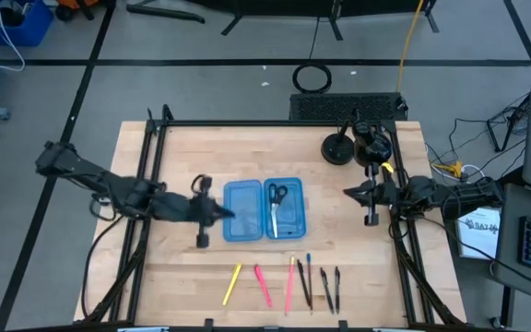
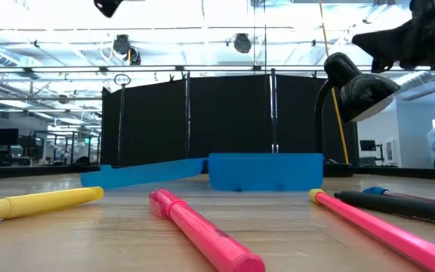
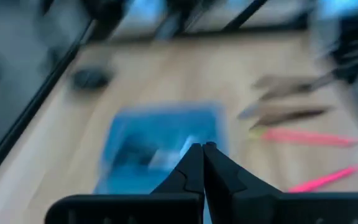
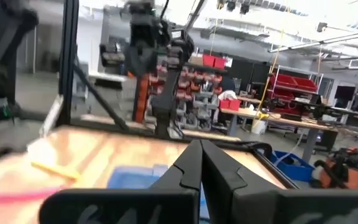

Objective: Pick & place school supplies into a supply box
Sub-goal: Put the right transparent pen into the blue supply box

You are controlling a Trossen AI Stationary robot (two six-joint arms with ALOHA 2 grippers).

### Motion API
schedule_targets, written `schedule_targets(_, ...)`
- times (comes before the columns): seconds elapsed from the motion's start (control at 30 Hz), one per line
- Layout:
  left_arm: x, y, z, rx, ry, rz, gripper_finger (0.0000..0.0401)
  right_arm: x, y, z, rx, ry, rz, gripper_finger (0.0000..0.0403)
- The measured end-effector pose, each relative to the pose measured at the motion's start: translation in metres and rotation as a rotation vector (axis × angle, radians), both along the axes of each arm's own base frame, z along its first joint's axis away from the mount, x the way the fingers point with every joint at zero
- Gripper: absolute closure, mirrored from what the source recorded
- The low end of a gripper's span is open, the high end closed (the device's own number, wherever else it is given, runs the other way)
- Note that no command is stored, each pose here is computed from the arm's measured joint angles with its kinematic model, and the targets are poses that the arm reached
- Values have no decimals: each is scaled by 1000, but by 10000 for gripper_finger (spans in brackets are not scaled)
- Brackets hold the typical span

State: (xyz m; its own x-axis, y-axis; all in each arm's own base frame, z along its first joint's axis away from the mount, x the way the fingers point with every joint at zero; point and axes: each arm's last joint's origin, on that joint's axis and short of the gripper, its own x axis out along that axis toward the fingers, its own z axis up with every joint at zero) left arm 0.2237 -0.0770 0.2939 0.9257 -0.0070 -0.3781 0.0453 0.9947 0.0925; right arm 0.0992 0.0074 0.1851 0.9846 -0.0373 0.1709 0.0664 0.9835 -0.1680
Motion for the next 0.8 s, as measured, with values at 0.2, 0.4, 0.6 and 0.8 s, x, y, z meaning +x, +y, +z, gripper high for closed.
schedule_targets(0.2,-15,43,-68,99,-168,-57,399,0,0,-1,-26,14,-4,403)
schedule_targets(0.4,-59,76,-78,143,-331,86,400,0,0,1,-46,-14,-10,403)
schedule_targets(0.6,-100,81,-70,118,-464,126,400,0,0,-1,-25,9,-3,403)
schedule_targets(0.8,-118,79,-74,103,-409,167,400,1,0,-4,130,34,21,403)
